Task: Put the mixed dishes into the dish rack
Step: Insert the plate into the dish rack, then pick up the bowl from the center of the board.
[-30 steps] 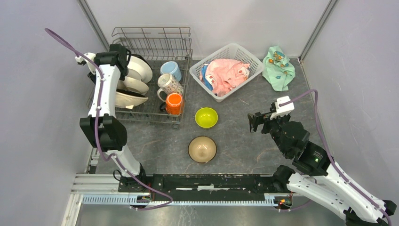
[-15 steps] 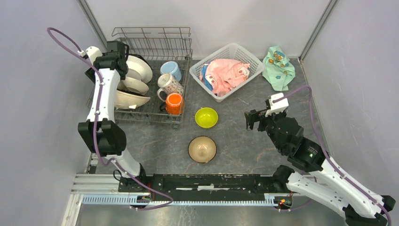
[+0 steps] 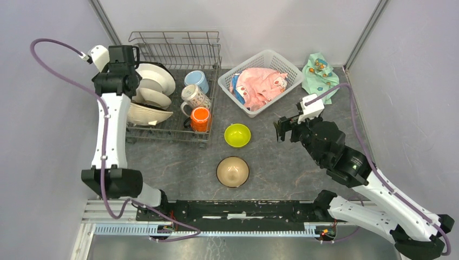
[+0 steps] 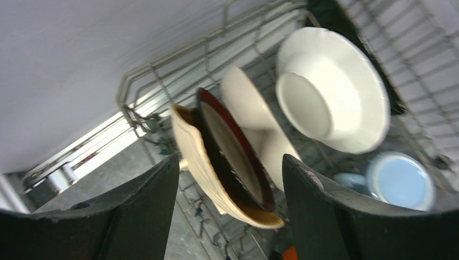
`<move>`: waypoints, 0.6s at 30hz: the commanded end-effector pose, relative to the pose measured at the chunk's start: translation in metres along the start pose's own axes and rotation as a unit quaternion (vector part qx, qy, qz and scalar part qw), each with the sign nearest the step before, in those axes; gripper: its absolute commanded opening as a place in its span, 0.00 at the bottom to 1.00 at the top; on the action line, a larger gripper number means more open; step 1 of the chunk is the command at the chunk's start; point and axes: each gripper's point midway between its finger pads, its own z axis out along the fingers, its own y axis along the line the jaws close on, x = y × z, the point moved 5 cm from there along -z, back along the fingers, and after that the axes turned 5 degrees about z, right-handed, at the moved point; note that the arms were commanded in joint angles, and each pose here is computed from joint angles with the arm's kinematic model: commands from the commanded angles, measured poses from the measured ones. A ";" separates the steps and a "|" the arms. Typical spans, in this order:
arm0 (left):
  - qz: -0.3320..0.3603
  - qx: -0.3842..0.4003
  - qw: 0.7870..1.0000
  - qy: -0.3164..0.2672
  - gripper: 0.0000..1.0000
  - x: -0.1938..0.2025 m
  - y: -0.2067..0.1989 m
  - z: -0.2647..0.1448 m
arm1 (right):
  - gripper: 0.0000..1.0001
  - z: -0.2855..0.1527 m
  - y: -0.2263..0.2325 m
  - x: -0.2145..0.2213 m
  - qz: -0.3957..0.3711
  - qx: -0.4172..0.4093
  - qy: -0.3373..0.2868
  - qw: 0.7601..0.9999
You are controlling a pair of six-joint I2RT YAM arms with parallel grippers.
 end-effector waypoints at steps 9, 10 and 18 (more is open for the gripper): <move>0.145 0.234 0.960 0.058 0.77 0.082 -0.080 -0.058 | 0.98 0.012 0.013 -0.047 -0.039 -0.008 -0.016 0.999; 0.148 0.242 0.957 0.067 0.77 0.090 -0.082 -0.056 | 0.98 0.014 0.015 -0.049 -0.040 -0.009 -0.015 0.999; 0.186 0.227 0.952 0.091 0.79 0.135 -0.076 -0.029 | 0.98 0.018 0.027 -0.045 0.013 -0.033 -0.017 0.999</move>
